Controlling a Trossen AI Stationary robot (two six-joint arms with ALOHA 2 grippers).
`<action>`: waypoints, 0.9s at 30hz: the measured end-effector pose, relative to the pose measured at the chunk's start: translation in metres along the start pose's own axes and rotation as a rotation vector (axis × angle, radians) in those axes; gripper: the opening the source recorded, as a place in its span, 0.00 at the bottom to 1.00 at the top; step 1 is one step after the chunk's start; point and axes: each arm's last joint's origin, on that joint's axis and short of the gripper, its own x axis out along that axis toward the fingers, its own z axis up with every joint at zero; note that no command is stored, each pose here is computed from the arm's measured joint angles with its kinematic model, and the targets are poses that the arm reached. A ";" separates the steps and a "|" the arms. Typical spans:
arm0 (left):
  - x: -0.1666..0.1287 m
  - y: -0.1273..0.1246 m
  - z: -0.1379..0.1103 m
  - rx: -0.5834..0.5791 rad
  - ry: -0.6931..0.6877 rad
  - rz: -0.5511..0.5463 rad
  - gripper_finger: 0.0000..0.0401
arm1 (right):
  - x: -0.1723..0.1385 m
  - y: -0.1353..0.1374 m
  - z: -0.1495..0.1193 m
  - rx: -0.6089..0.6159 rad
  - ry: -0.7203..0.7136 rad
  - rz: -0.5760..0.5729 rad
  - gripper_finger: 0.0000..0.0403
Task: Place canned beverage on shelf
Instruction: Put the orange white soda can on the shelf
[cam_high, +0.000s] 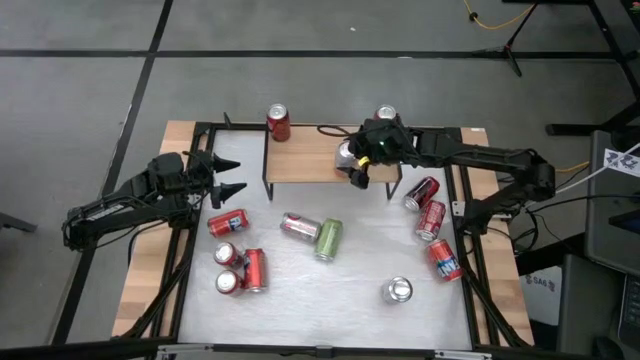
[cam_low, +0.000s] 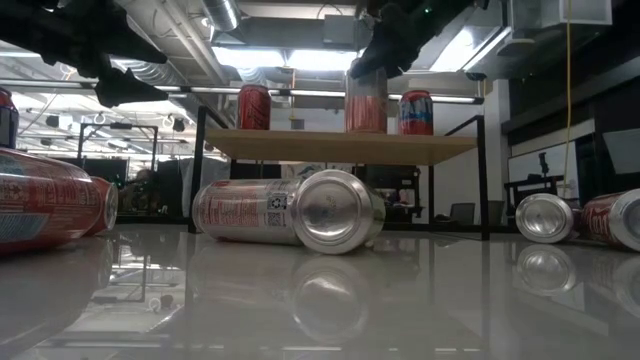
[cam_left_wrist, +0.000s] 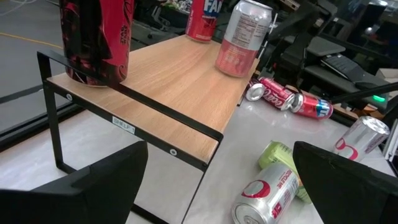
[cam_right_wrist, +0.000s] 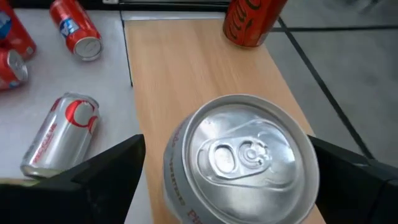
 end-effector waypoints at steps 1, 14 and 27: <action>0.000 0.000 0.000 0.000 0.000 0.000 0.99 | 0.000 0.000 0.000 0.023 0.002 -0.007 0.97; 0.000 0.001 0.000 0.001 -0.007 0.027 0.99 | 0.000 -0.001 0.000 0.103 0.005 -0.027 0.79; 0.000 0.001 0.000 0.001 -0.006 0.028 0.99 | 0.000 -0.004 0.000 0.223 -0.005 -0.134 0.74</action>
